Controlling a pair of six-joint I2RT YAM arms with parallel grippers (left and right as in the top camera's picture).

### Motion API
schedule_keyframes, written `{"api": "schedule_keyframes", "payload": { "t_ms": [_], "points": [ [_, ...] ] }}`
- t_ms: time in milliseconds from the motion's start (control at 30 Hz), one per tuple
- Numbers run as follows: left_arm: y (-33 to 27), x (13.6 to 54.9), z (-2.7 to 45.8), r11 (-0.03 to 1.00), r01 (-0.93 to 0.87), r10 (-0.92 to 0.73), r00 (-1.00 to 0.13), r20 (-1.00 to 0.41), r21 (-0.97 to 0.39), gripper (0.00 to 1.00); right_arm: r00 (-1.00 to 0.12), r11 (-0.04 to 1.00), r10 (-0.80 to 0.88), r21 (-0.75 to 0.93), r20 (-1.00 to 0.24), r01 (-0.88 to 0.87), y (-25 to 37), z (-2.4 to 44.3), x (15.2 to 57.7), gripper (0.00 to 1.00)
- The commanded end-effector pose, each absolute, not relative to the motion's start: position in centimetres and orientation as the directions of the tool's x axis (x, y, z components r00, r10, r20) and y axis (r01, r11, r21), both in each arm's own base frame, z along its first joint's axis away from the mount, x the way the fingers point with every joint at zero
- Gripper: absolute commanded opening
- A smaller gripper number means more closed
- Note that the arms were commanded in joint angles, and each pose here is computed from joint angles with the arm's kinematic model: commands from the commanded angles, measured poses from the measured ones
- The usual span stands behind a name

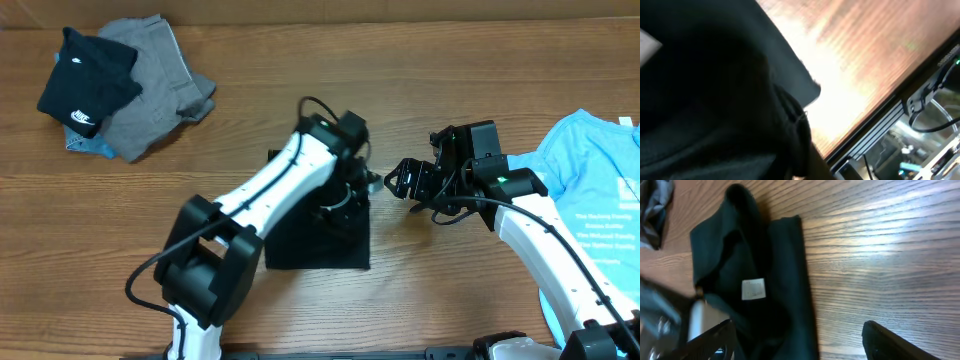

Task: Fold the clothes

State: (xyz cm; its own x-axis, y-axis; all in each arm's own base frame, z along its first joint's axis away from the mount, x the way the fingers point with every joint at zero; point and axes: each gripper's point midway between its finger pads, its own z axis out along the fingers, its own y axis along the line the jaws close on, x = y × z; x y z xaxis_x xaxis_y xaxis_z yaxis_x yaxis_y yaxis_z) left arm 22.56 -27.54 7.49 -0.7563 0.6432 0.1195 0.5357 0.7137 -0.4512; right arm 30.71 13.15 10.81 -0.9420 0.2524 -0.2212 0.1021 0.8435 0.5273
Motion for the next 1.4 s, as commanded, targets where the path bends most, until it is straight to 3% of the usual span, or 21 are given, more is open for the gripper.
{"api": "schedule_keyframes", "payload": {
  "t_ms": [0, 67, 367, 467, 533, 800, 900, 1000, 1100, 1167, 1267, 1300, 1333, 1367],
  "points": [
    [-28.5, 21.8, 7.8, 0.713, 0.57, 0.657, -0.746, 0.105, -0.41, 0.26, -0.939, 0.844, 0.249, 0.529, -0.237, 0.09, 13.2, 11.2, 31.1, 0.84],
    [-28.3, 21.8, 7.4, 0.738, 0.573, 0.644, -0.756, 0.118, -0.355, 0.34, -0.939, 0.844, 0.249, 0.528, -0.236, 0.091, 13.2, 11.1, 31.1, 0.84],
    [-25.8, 23.4, 9.1, 0.793, 0.519, 0.579, -0.806, 0.127, -0.319, 0.32, -0.935, 0.84, 0.249, 0.536, -0.252, 0.079, 13.3, 11.4, 31.5, 0.85],
    [-24.8, 25.1, 10.7, 0.81, 0.491, 0.539, -0.839, 0.077, -0.322, 0.39, -0.94, 0.831, 0.242, 0.551, -0.239, 0.074, 13.7, 11.5, 31.2, 0.84],
    [-24.0, 26.5, 12.0, 0.821, 0.468, 0.505, -0.863, 0.033, -0.326, 0.54, -0.945, 0.827, 0.235, 0.557, -0.226, 0.072, 13.9, 11.4, 30.9, 0.84],
    [-19.6, 31.9, 14.8, 0.868, 0.377, 0.364, -0.926, -0.104, -0.323, 0.66, -0.992, 0.858, 0.037, 0.514, -0.121, -0.031, 19.0, 9.3, 25.9, 0.83],
    [-17.4, 33.6, 14.7, 0.897, 0.333, 0.309, -0.943, -0.127, -0.291, 0.66, -0.997, 0.896, -0.041, 0.44, -0.059, -0.063, 20.1, 6.9, 23.9, 0.76],
    [-15.3, 34.9, 14.5, 0.921, 0.293, 0.264, -0.954, -0.143, -0.256, 0.68, -0.994, 0.895, -0.105, 0.434, -0.009, -0.098, 21.7, 5.4, 22.5, 0.51],
    [-13.4, 35.5, 14.3, 0.943, 0.257, 0.232, -0.963, -0.137, -0.211, 0.7, -0.995, 0.921, -0.103, 0.378, 0.016, -0.089, 21.3, 4.3, 21.9, 0.15],
    [-12.6, 35.4, 14.0, 0.949, 0.243, 0.222, -0.968, -0.121, -0.199, 0.7, -0.999, 0.957, -0.028, 0.289, 0.022, -0.02, 19.5, 3.8, 22.2, 0.09],
    [-12.2, 34.9, 13.2, 0.951, 0.236, 0.22, -0.971, -0.096, -0.199, 0.7, -0.997, 0.985, 0.067, 0.157, 0.028, 0.071, 16.4, 3.2, 22.4, 0.09],
    [-12.2, 34.7, 12.8, 0.952, 0.234, 0.22, -0.971, -0.088, -0.2, 0.7, -0.996, 0.987, 0.085, 0.134, 0.037, 0.089, 15.8, 3.1, 22.2, 0.13],
    [-12.1, 34.5, 12.5, 0.952, 0.233, 0.22, -0.972, -0.082, -0.199, 0.71, -0.995, 0.988, 0.093, 0.122, 0.047, 0.098, 15.3, 3.1, 22.1, 0.25],
    [-12.1, 34.4, 12.0, 0.952, 0.231, 0.22, -0.972, -0.077, -0.199, 0.71, -0.993, 0.988, 0.1, 0.113, 0.06, 0.106, 15.0, 3.1, 21.9, 0.45]
  ]
}}
